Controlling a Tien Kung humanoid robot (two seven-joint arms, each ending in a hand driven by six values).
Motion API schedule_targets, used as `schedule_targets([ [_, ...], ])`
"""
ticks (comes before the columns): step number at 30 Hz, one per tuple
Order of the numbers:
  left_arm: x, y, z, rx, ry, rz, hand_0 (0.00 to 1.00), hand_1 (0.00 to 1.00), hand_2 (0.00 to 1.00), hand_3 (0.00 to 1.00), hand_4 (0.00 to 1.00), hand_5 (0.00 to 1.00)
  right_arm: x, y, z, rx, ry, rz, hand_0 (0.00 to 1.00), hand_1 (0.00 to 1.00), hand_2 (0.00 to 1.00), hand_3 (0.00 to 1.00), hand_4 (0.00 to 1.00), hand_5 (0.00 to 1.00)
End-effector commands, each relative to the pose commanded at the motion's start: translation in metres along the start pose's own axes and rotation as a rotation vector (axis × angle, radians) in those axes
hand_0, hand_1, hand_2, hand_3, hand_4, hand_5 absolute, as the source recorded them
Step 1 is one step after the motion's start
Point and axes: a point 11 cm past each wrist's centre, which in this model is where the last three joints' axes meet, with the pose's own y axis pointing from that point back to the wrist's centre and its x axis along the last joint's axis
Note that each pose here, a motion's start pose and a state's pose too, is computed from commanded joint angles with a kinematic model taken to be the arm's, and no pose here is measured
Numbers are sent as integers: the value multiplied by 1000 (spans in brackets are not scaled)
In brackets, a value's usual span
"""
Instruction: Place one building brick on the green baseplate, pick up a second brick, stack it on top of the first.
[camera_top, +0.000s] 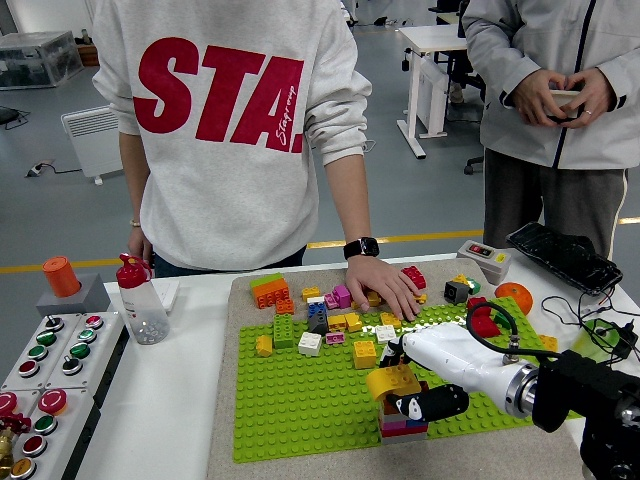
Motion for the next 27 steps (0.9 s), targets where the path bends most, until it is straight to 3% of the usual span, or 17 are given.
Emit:
schedule_targets([
  [27, 1, 0, 5, -10, 2, 2, 664, 688, 689, 576, 294, 998, 0, 3, 9, -40, 27, -8, 662, 659, 686, 516, 542, 302],
])
